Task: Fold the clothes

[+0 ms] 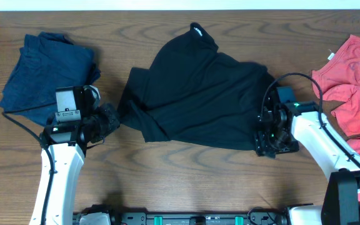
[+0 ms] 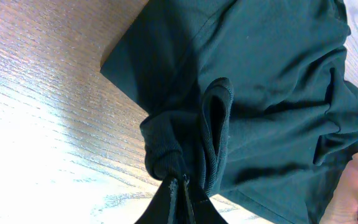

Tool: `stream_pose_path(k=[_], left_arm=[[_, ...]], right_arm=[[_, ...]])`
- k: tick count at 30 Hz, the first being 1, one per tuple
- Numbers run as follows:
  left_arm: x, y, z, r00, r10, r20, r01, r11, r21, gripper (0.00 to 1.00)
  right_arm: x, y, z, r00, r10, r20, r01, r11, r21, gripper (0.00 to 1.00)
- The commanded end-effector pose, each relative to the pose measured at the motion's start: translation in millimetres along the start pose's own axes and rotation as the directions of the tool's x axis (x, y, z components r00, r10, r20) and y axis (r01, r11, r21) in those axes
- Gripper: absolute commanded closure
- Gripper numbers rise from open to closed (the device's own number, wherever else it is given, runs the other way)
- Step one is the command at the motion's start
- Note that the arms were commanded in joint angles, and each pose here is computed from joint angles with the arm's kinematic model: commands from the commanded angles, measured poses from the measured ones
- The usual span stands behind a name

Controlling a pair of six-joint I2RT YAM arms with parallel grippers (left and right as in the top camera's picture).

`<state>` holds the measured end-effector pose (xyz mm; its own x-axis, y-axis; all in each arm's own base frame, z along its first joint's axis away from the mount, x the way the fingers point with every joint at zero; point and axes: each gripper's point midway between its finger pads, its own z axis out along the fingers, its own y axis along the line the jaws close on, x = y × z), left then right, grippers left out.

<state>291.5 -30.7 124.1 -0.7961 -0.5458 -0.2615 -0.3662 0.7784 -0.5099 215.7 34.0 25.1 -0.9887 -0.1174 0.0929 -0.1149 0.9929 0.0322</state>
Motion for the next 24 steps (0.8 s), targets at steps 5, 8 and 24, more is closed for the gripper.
stream_pose_path(k=[5,8,24], left_arm=[[4,1,2,1.000,0.004,-0.015,-0.004,1.000,0.001,0.94],[4,1,2,1.000,0.004,-0.015,-0.004,1.000,0.001,0.94],[4,1,2,1.000,0.004,-0.016,-0.004,1.000,0.000,0.94]], right_arm=[[-1,1,7,0.998,-0.063,-0.003,0.063,0.998,0.004,0.29],[-5,1,7,0.996,-0.086,0.013,0.086,0.996,0.005,0.29],[-6,1,25,0.995,-0.101,-0.014,0.101,0.995,0.003,0.45]])
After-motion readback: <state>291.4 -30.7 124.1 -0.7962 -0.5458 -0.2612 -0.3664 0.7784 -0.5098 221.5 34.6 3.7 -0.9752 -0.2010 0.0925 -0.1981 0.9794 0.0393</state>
